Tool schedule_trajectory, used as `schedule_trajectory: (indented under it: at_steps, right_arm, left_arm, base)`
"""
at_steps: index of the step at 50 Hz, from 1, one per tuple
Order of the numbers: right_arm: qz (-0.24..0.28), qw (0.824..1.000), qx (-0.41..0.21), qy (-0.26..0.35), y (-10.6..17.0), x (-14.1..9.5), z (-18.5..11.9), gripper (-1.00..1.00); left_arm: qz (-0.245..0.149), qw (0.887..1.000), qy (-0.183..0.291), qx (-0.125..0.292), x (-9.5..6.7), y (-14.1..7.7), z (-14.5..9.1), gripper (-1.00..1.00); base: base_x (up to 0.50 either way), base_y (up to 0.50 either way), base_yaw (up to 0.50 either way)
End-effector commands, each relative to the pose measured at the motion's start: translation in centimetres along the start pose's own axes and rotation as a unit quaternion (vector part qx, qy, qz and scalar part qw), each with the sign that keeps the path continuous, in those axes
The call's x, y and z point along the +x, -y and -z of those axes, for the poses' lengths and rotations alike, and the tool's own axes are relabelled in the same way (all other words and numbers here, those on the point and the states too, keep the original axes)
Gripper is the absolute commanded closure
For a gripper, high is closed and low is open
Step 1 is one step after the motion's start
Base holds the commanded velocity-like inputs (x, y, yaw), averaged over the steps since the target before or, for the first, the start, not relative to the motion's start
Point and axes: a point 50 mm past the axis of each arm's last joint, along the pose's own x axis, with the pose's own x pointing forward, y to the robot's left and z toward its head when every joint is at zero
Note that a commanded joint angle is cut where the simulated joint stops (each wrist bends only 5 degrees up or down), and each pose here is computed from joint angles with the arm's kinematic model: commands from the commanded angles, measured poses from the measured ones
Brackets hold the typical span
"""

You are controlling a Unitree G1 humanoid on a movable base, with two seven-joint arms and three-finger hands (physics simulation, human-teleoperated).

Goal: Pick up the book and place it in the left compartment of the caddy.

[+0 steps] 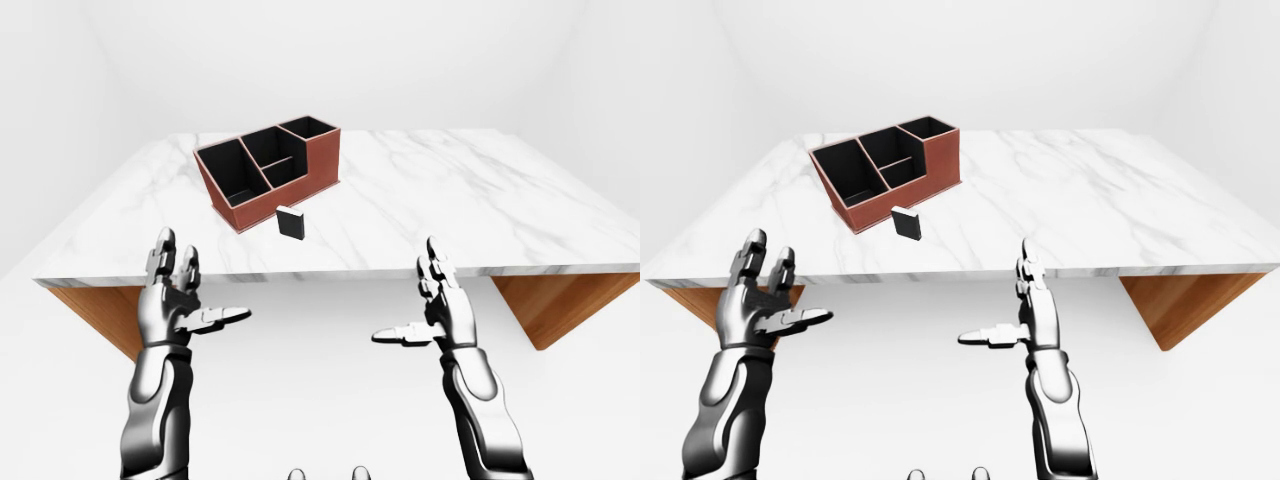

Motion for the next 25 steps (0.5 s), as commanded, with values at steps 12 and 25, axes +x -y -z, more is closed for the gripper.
schedule_trajectory:
  at_steps: [12, 25]
  right_arm:
    - [0.0, 0.982, -0.053, 0.183, -1.1, -5.3, -9.1, -1.0]
    - [-0.001, 0.982, -0.07, 0.177, -1.2, -5.4, -9.0, -1.0]
  left_arm:
    - [-0.008, 0.999, 0.038, -0.005, -0.6, -0.7, -1.9, -1.0]
    - [-0.008, 0.999, 0.045, -0.007, -0.8, -0.8, -2.2, -1.0]
  base:
    - [0.0, 0.0, 0.0]
    - [0.0, 0.0, 0.0]
